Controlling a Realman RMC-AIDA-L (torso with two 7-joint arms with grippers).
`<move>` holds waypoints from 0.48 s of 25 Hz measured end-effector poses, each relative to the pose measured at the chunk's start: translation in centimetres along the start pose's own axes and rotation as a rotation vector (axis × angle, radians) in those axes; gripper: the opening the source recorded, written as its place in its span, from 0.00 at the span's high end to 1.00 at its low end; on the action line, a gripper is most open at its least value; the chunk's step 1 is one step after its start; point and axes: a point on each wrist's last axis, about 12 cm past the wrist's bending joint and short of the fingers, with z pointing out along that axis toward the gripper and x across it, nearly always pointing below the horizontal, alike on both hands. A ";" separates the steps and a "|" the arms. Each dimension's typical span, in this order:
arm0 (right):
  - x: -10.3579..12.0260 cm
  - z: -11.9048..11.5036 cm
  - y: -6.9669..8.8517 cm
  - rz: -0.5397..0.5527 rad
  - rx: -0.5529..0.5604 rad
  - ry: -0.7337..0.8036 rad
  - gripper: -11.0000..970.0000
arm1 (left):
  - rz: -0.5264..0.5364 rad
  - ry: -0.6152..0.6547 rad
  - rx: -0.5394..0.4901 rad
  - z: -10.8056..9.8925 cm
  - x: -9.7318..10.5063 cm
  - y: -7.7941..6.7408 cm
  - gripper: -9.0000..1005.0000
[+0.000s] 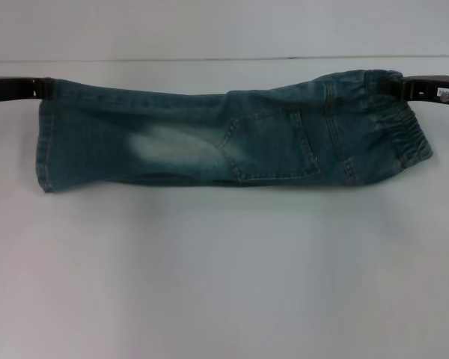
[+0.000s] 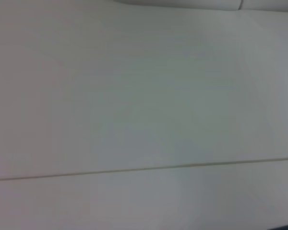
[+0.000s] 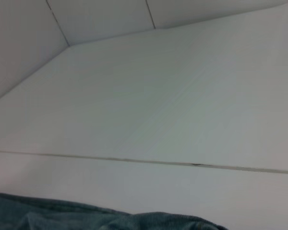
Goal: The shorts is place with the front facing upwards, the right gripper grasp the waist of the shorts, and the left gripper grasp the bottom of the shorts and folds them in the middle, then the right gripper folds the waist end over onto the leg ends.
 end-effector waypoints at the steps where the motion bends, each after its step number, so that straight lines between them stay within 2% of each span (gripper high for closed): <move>1: 0.0 0.1 0.0 -0.009 0.004 0.004 0.88 | -0.002 0.001 -0.003 0.0 0.1 0.1 0.96; 12: -0.9 0.4 0.1 -0.050 0.015 -0.004 0.85 | -0.008 -0.014 -0.031 0.3 0.2 0.3 0.96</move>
